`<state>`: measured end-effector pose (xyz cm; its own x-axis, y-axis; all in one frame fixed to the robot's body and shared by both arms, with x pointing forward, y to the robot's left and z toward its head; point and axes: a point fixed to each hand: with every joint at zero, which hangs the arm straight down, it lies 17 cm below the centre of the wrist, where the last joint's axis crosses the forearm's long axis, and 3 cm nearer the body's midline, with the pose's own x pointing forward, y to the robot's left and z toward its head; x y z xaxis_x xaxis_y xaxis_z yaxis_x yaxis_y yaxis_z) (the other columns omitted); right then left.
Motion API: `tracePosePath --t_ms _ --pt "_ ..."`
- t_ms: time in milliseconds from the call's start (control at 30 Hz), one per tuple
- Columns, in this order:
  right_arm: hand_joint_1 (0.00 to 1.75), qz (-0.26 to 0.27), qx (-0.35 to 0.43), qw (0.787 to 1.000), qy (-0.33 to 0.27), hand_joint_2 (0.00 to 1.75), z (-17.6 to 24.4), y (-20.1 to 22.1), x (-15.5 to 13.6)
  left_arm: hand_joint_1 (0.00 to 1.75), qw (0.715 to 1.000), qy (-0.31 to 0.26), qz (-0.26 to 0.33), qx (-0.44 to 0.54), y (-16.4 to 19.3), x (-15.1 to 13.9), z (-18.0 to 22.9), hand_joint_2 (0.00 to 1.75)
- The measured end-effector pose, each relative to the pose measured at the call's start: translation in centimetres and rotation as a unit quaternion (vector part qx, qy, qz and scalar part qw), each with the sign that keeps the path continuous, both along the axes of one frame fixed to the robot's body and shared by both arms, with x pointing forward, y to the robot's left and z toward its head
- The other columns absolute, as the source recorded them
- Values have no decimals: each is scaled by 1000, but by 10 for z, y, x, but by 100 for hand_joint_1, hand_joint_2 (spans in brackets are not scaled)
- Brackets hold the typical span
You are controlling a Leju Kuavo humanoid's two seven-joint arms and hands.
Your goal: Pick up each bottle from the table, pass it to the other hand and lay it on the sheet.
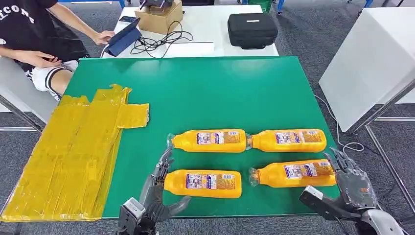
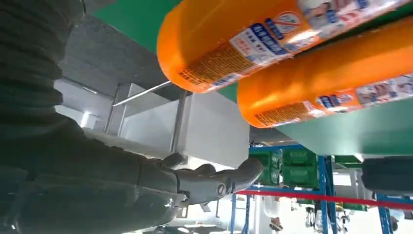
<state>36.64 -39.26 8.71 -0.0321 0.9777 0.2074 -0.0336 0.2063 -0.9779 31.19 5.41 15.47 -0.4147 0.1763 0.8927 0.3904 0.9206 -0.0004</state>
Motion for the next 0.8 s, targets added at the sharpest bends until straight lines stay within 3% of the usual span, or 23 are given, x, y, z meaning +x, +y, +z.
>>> tracePosePath --t_ms 167,500,800 --pt "0 5 -14 1000 6 175 -5 -2 2 0 1000 5 -4 0 -2 1 -4 175" --pt "0 59 -32 998 16 175 -23 38 34 0 999 15 -28 -26 -10 7 0 175" --pt "0 102 -28 994 34 175 -43 66 41 0 998 27 -37 -42 -10 0 -8 175"
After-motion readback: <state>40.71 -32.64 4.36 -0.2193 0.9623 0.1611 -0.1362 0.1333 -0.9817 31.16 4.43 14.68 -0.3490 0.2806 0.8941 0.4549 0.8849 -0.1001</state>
